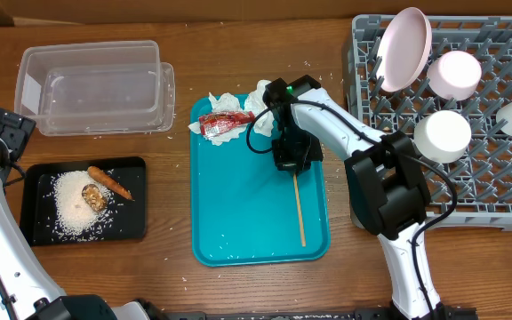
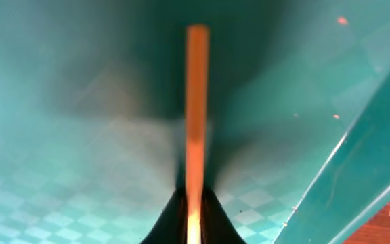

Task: Sort waste into correct bins and load items into the dishwasher
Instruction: 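Grasp the chopstick with the right gripper and lift it, then carry the chopstick to the dish rack and insert it upright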

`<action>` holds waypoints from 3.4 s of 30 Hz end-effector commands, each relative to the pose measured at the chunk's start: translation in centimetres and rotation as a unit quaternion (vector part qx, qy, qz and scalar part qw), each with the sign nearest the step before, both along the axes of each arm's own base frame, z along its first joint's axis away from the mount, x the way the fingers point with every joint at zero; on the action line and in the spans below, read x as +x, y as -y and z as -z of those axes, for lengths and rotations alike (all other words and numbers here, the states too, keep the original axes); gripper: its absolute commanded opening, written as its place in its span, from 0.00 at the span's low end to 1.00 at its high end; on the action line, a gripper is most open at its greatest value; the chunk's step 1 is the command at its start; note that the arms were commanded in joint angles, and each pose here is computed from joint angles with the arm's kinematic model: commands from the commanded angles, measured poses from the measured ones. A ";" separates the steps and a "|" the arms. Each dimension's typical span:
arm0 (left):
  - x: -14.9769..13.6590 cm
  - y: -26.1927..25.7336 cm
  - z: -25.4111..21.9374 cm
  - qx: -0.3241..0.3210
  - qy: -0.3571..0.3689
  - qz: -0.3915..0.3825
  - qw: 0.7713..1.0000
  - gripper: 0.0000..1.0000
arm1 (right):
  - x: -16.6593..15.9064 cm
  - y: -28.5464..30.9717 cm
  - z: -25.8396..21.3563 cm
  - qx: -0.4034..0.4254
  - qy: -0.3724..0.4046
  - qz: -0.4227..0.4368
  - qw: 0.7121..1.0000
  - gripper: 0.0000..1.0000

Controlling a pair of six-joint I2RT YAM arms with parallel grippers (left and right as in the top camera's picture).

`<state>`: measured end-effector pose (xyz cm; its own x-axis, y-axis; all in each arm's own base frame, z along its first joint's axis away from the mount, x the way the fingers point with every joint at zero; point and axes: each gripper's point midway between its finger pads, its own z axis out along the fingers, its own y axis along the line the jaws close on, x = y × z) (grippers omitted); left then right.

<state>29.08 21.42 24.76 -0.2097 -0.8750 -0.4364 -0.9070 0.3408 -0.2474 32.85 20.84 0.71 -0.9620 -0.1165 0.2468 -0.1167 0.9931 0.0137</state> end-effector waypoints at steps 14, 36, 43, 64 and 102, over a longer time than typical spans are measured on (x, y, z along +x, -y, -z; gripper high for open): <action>0.1 0.0 0.2 -0.004 0.001 -0.004 1.000 1.00 | 7.4 3.8 -10.6 0.017 0.109 0.043 0.993 0.04; 0.1 0.1 0.2 -0.004 0.001 -0.004 1.000 1.00 | 19.1 19.9 -23.0 0.032 0.365 0.084 0.927 0.04; 0.1 0.0 0.2 -0.004 0.001 -0.004 1.000 1.00 | 20.3 19.9 -22.4 0.033 0.378 0.084 0.922 0.04; 0.1 0.0 0.2 -0.004 0.001 -0.004 1.000 1.00 | 17.5 18.9 -23.6 0.067 0.350 0.157 0.921 0.80; 0.1 0.0 0.2 -0.004 0.001 -0.004 1.000 1.00 | -12.2 17.2 -20.7 0.052 0.131 0.253 0.957 1.00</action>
